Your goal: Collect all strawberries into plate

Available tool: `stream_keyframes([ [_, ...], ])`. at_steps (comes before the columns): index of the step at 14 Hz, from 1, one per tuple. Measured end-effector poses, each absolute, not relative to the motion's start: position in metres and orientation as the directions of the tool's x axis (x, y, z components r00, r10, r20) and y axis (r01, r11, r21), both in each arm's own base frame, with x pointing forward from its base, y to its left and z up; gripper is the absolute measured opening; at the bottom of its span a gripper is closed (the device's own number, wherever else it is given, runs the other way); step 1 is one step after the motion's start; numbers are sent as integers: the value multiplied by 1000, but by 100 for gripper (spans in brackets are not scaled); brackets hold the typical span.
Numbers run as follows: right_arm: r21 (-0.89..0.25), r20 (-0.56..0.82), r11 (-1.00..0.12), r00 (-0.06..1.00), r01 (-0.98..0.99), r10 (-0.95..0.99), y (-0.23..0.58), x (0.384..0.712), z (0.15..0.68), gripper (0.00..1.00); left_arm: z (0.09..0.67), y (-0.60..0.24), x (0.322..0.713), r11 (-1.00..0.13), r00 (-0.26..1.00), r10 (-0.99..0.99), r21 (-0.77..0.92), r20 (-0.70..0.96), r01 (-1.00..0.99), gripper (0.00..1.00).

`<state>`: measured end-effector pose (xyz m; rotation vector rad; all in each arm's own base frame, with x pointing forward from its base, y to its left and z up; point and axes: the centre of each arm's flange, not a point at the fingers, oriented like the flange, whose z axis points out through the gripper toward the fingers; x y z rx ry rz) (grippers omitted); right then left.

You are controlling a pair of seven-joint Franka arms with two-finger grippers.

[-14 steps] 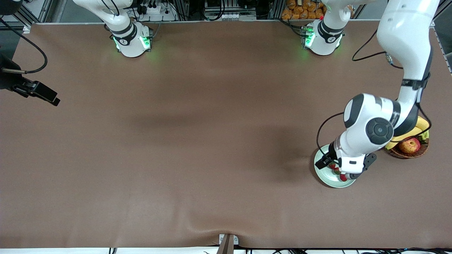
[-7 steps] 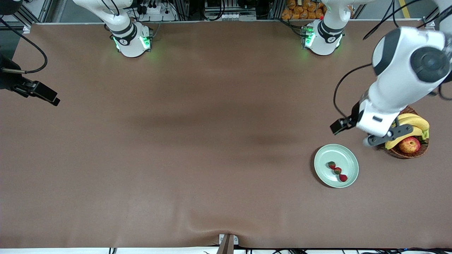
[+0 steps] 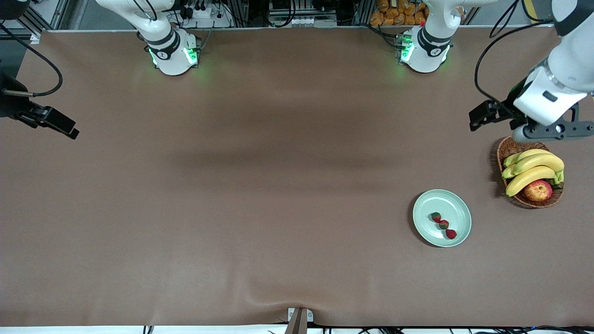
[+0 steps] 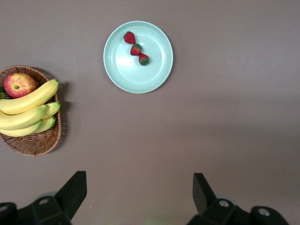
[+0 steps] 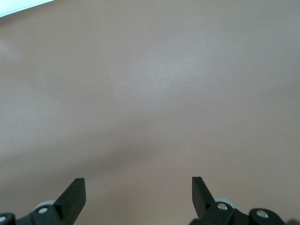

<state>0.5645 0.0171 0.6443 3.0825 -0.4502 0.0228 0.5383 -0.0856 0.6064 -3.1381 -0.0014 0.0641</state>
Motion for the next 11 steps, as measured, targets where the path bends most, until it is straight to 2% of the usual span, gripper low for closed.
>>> stream_keyframes([
  [11, 24, 17, -958, 958, -287, -287, 16, 564, 644, 100, 656, -85, 510, -997, 996, -71, -4, -45, -71, 100],
])
